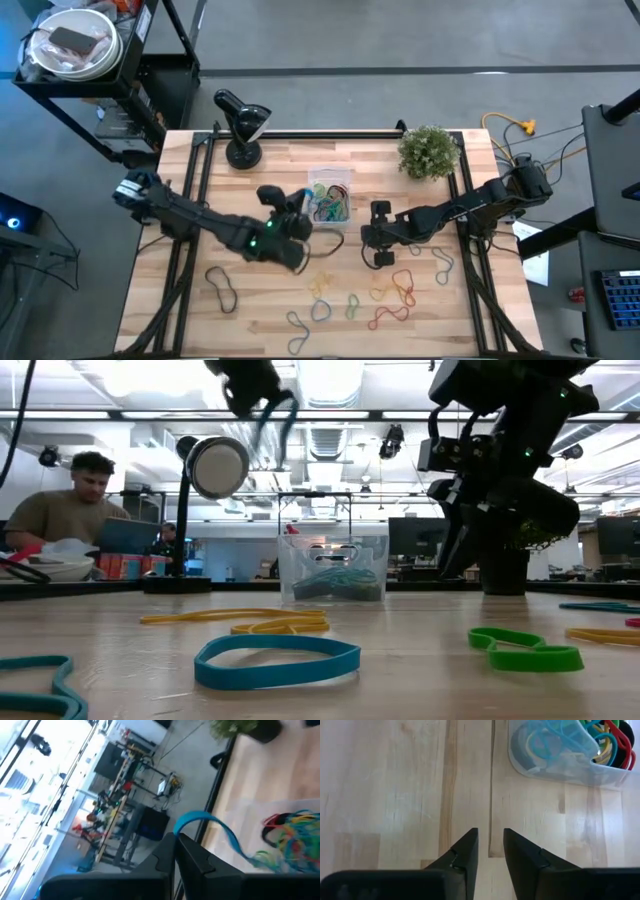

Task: Pick and place rubber bands into bin
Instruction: Put blue rubberband into the transparent bin

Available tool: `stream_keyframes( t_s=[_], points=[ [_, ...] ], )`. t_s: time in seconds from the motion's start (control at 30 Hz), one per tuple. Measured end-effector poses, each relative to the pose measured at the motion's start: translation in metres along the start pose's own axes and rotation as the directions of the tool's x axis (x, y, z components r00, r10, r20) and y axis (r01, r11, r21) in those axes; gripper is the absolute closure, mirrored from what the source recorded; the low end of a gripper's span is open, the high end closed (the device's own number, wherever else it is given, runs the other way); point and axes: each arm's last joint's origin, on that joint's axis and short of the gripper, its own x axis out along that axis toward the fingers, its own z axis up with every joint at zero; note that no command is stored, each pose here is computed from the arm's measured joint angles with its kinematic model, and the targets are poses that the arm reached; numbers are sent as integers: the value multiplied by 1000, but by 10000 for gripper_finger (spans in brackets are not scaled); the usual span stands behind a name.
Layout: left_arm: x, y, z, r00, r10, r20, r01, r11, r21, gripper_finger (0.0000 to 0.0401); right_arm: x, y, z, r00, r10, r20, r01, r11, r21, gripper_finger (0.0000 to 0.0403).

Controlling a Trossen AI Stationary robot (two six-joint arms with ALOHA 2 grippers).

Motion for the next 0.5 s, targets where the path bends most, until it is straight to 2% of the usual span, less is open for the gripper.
stream_keyframes(
  t_s=[0.07, 0.27, 0.5],
  points=[
    [12, 3, 0, 1000, -8, -21, 8, 1000, -1, 401, 0, 0, 0, 1000, 0, 1, 0, 1000, 1, 320],
    [48, 10, -3, 992, -117, -54, 113, 991, -77, 401, 0, 0, 0, 1000, 0, 2, 0, 1000, -2, 327],
    [83, 8, -8, 975, -211, -69, 200, 970, -138, 401, 0, 0, 0, 1000, 0, 4, 0, 1000, -1, 329]
  ],
)
